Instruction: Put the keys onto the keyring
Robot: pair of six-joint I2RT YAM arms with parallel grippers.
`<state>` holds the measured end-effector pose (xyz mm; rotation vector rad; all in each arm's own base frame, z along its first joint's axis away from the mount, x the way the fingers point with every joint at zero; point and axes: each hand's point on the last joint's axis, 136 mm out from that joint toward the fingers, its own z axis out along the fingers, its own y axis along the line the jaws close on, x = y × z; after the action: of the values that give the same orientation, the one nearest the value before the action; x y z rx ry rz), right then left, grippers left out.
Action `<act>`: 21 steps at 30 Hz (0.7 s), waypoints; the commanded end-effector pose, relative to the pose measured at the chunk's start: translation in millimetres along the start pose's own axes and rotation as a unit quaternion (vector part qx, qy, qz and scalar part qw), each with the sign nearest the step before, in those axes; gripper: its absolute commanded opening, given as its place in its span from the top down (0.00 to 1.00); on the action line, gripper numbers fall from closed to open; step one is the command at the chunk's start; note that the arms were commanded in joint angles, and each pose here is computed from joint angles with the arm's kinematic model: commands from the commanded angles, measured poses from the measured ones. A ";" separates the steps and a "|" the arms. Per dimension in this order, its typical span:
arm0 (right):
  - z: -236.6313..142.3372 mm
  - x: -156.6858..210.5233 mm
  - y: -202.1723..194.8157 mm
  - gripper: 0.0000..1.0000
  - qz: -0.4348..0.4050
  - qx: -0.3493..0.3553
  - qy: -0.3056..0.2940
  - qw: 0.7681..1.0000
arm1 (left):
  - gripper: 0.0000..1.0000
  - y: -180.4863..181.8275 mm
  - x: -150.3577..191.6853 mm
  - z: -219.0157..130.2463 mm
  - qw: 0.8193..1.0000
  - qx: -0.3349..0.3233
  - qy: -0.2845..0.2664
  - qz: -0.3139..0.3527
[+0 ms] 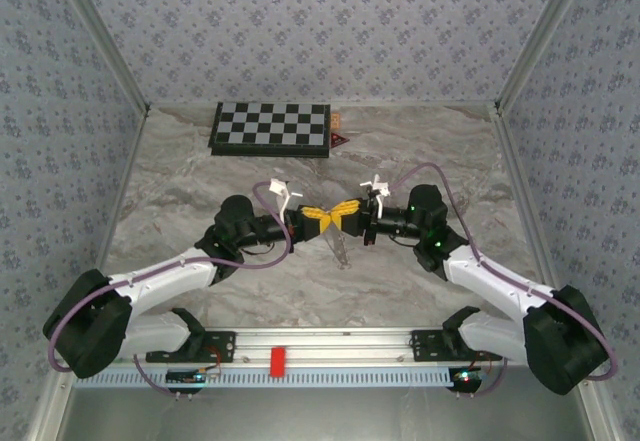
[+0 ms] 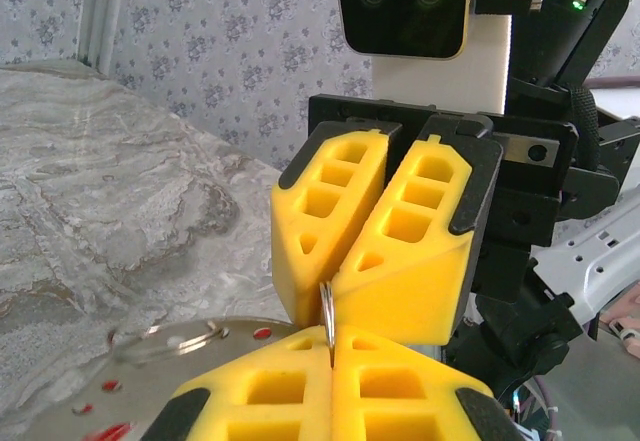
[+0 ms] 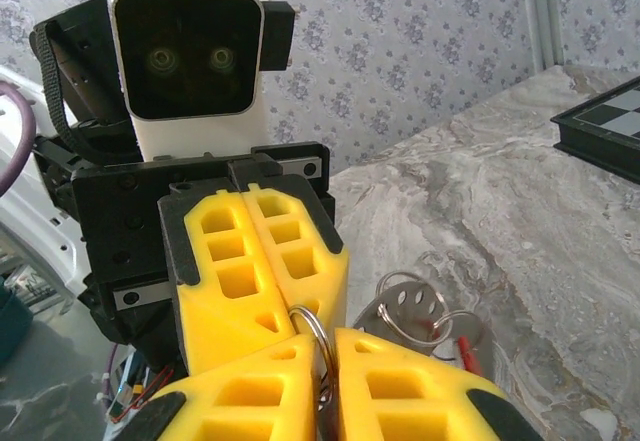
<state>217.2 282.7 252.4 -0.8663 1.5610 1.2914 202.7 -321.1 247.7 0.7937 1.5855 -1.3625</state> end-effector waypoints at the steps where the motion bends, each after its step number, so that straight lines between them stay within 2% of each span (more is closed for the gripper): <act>1: 4.2 -14.5 19.3 0.91 -0.012 -0.048 -0.008 0.999 | 1.00 -22.2 -25.8 4.0 0.998 0.044 -0.027 0.029; 3: 5.0 -13.6 21.8 1.00 -0.010 -0.058 -0.004 0.998 | 1.00 -22.7 -25.1 4.0 0.998 0.044 -0.026 0.029; 11: 4.6 -5.0 19.3 1.00 -0.013 -0.050 0.027 0.998 | 1.00 -21.9 -23.3 0.8 0.999 0.035 -0.015 0.035; 12: 3.6 -3.7 18.7 1.00 -0.019 -0.045 0.034 0.998 | 0.96 -20.3 -23.0 -0.8 0.999 0.028 -0.011 0.036; 15: 1.2 -1.0 18.4 1.00 -0.033 -0.039 0.058 0.997 | 0.73 -14.4 -21.1 -8.1 0.999 0.011 0.000 0.039; 18: 0.1 3.1 16.3 1.00 -0.042 -0.030 0.088 0.995 | 0.68 -10.7 -19.7 -16.3 0.999 0.003 0.010 0.042; 21: 0.4 5.9 15.7 1.00 -0.052 -0.025 0.113 0.992 | 0.68 -6.9 -14.3 -21.2 0.998 -0.009 0.029 0.049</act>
<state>209.9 287.3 248.4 -1.0446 1.6453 1.2360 202.5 -302.5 250.4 0.8276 1.6143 -1.2883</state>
